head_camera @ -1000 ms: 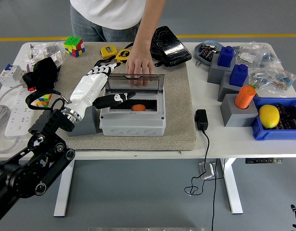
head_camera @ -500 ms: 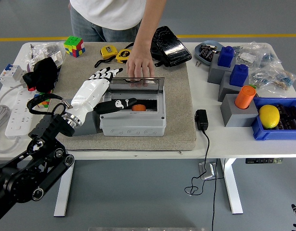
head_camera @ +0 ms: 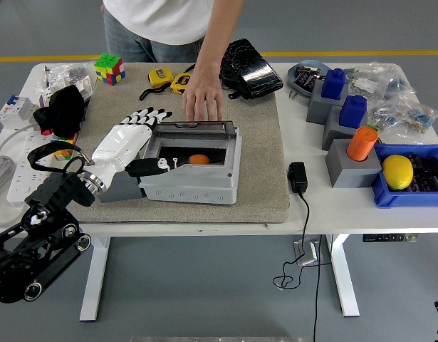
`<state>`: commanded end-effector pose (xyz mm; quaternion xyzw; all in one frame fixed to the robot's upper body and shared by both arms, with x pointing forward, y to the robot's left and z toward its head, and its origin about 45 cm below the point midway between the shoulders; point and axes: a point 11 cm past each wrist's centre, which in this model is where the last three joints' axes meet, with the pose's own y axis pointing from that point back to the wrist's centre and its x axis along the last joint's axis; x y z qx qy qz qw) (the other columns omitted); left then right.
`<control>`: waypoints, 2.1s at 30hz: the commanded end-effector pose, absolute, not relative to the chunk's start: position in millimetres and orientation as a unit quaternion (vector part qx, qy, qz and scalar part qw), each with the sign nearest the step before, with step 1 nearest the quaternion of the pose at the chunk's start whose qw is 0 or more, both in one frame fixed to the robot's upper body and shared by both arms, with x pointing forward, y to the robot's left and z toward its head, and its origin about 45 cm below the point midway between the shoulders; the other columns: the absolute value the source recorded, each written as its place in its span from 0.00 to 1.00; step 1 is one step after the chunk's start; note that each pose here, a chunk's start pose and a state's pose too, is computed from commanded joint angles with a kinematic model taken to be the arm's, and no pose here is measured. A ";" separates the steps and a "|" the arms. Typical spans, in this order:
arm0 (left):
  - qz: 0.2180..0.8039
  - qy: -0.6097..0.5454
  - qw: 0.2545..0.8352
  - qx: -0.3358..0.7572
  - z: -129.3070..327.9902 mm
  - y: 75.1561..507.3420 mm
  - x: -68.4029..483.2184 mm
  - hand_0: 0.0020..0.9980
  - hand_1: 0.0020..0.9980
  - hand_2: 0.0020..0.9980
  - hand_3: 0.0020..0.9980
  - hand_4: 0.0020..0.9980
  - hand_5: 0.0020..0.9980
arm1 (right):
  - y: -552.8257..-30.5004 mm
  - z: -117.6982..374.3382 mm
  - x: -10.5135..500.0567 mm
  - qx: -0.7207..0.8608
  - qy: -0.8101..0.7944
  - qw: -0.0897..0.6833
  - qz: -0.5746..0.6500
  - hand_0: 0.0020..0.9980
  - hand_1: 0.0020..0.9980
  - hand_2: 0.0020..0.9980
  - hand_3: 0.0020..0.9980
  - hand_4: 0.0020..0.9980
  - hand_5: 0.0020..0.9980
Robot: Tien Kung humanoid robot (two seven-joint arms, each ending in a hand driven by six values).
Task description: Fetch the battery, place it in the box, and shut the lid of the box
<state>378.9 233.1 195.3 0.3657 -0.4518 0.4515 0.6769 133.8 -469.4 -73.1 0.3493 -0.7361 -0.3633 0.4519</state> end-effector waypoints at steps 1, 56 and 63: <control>0.450 -0.454 0.676 0.367 196.1 233.5 379.0 1.00 1.00 0.99 0.98 1.00 1.00 | -469.5 -73.0 133.8 0.349 -0.736 0.452 -0.363 0.85 0.80 0.77 0.80 1.00 1.00; 0.416 -0.468 0.705 0.334 233.2 219.9 369.8 0.78 0.79 0.77 0.78 1.00 1.00 | -470.5 -71.5 137.2 0.348 -0.739 0.449 -0.362 0.84 0.80 0.77 0.80 1.00 1.00; 0.414 -0.468 0.705 0.336 235.8 221.7 367.4 0.68 0.72 0.71 0.74 1.00 1.00 | -471.7 -71.3 136.0 0.346 -0.739 0.450 -0.363 0.84 0.80 0.77 0.80 1.00 1.00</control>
